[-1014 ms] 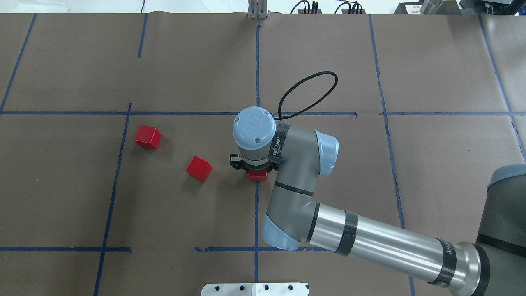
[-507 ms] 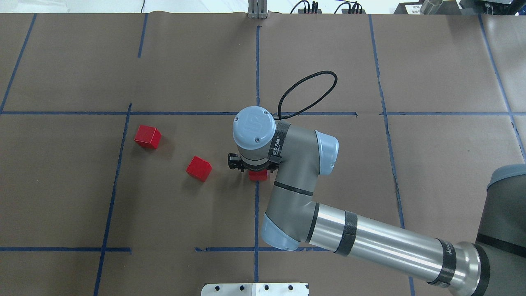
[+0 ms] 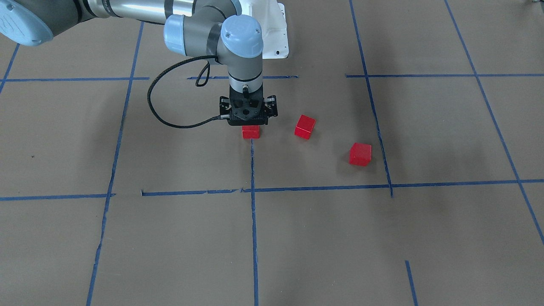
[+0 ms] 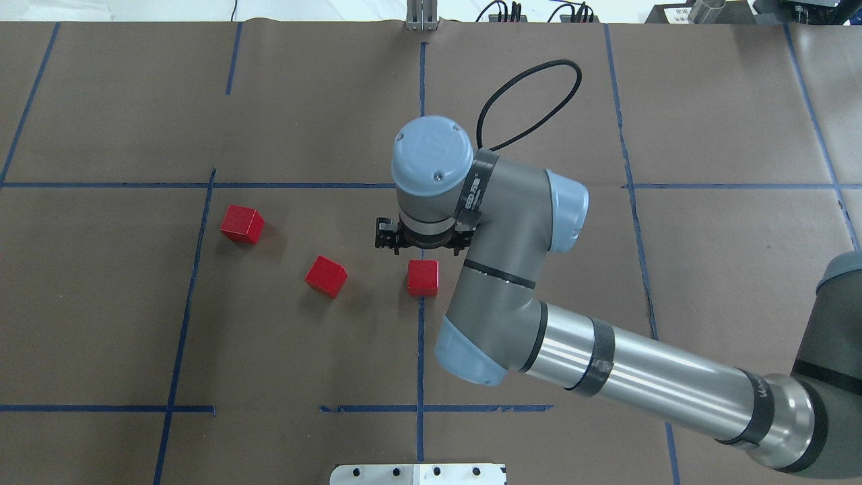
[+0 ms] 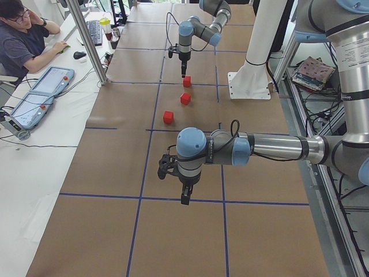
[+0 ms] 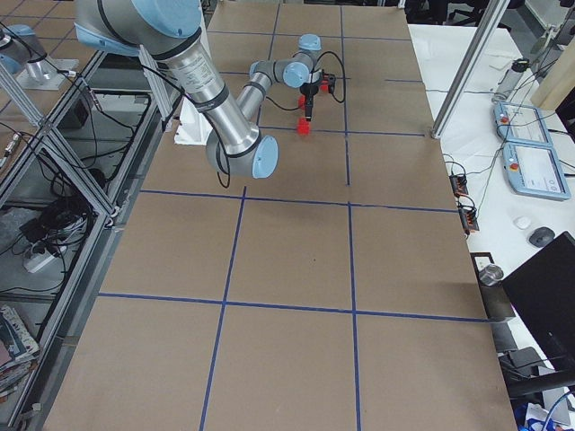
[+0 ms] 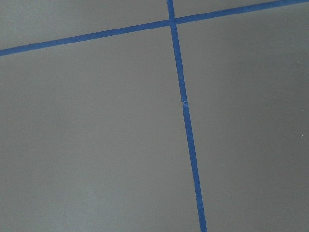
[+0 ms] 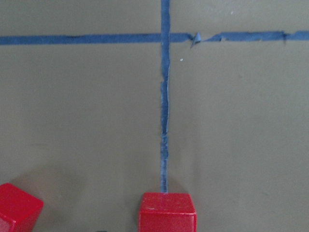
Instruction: Form red blocks into L shape at center
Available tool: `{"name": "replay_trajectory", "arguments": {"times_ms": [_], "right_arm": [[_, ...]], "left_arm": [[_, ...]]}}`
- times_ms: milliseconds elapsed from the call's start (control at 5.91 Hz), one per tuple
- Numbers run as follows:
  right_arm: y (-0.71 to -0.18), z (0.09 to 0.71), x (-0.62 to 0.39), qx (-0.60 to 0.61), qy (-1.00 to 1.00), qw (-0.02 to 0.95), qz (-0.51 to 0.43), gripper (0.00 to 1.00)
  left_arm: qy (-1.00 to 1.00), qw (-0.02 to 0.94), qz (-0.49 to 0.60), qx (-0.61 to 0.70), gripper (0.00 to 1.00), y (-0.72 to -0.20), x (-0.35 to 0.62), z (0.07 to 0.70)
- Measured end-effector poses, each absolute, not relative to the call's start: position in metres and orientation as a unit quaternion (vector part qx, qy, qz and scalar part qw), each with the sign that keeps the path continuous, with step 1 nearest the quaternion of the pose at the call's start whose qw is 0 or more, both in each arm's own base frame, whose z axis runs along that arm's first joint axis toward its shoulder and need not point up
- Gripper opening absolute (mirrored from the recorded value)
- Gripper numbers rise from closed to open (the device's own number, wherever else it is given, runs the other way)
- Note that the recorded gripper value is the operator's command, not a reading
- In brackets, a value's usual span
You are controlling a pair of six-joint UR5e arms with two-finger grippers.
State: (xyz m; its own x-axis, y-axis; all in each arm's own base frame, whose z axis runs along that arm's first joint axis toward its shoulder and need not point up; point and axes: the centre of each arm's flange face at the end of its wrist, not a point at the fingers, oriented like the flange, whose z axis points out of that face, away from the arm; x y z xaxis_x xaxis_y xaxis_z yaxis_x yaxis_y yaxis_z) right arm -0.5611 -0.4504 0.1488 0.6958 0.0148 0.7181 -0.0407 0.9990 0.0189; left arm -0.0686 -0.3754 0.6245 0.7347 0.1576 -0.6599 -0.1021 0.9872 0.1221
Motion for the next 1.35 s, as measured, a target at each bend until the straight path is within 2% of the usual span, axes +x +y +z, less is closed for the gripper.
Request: {"name": "replay_trajectory", "arguments": {"times_ms": [338,676,845,1014,1353], "right_arm": [[-0.519,0.186,-0.463,0.013,-0.392,0.92,-0.016,1.0],[-0.575,0.286,-0.338,0.039,-0.368,0.926,-0.076,1.0],[-0.585,0.346,-0.268,0.051,-0.354,0.927,-0.113,1.0],[-0.571,0.409,-0.197,0.058,-0.341,0.926,-0.153,1.0],[-0.486,0.513,-0.051,0.066,-0.327,0.922,-0.196,1.0]], "left_arm": [[0.357,0.929,0.09,0.039,1.0,-0.379,-0.054,0.618],[0.356,0.926,0.108,0.07,1.0,-0.401,-0.047,0.585],[0.354,0.923,0.116,0.095,1.0,-0.417,-0.046,0.562],[0.364,0.917,0.123,0.108,1.0,-0.427,-0.043,0.548],[0.418,0.893,0.122,0.117,1.0,-0.439,-0.032,0.522]]}}
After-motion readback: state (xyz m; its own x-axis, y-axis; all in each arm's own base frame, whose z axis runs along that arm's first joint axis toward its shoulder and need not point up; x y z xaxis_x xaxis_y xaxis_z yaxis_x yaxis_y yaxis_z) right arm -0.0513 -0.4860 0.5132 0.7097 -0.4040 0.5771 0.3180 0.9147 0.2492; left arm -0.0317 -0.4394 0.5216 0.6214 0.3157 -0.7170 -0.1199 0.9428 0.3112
